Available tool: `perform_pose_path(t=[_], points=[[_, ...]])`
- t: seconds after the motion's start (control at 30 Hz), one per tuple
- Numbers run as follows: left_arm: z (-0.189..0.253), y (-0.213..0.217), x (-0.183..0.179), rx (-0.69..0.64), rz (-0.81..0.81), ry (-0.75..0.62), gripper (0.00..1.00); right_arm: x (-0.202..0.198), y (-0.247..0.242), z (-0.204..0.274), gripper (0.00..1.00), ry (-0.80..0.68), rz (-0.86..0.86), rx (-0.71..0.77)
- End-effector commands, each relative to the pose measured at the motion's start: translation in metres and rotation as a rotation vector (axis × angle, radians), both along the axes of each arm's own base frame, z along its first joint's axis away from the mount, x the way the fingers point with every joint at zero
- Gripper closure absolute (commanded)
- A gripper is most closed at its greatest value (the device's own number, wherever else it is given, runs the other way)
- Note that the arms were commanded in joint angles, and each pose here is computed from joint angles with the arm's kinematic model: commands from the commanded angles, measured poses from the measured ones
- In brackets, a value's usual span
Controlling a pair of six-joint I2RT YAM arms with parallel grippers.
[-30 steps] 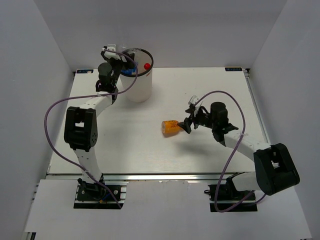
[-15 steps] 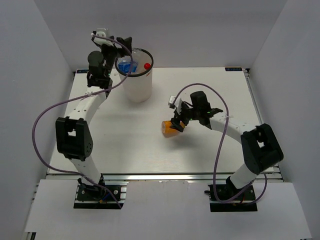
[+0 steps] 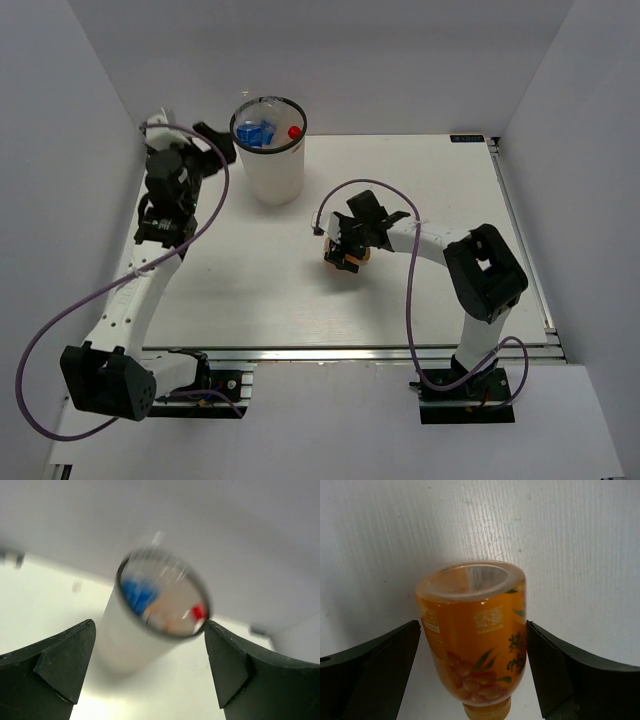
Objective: Put the plastic bottles in the bin
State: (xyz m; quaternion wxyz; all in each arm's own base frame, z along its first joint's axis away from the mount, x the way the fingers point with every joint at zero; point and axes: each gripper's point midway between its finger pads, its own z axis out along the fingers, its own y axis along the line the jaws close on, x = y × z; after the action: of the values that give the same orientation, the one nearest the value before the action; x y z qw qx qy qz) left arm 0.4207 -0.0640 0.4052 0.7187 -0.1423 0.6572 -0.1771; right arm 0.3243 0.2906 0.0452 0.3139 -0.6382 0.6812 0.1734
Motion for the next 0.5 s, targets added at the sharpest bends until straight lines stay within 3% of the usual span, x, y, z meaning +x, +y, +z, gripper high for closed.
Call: perform_pose_path(t=[0.0, 0.2, 0.3, 0.33, 0.43, 0.47], points=[[-0.106, 0.006, -0.015, -0.056, 0.050, 0.269, 0.02, 0.023, -0.002, -0.001, 0.11, -0.092, -0.042, -0.057], [-0.177, 0.005, -0.040, -0.102, 0.049, 0.430, 0.02, 0.028, 0.007, 0.001, 0.18, -0.126, -0.043, -0.017], [-0.186, 0.005, -0.050, -0.119, 0.046, 0.443, 0.02, 0.022, 0.015, 0.012, 0.35, -0.097, -0.039, 0.020], [-0.188, 0.006, -0.052, -0.121, 0.051, 0.445, 0.02, 0.022, 0.020, 0.021, 0.44, -0.101, -0.034, 0.042], [-0.185, 0.010, -0.057, -0.122, 0.071, 0.440, 0.02, 0.026, 0.033, 0.062, 0.58, -0.153, -0.032, 0.144], [-0.184, 0.012, -0.058, -0.121, 0.083, 0.438, 0.02, 0.030, 0.037, 0.087, 0.58, -0.200, -0.044, 0.195]])
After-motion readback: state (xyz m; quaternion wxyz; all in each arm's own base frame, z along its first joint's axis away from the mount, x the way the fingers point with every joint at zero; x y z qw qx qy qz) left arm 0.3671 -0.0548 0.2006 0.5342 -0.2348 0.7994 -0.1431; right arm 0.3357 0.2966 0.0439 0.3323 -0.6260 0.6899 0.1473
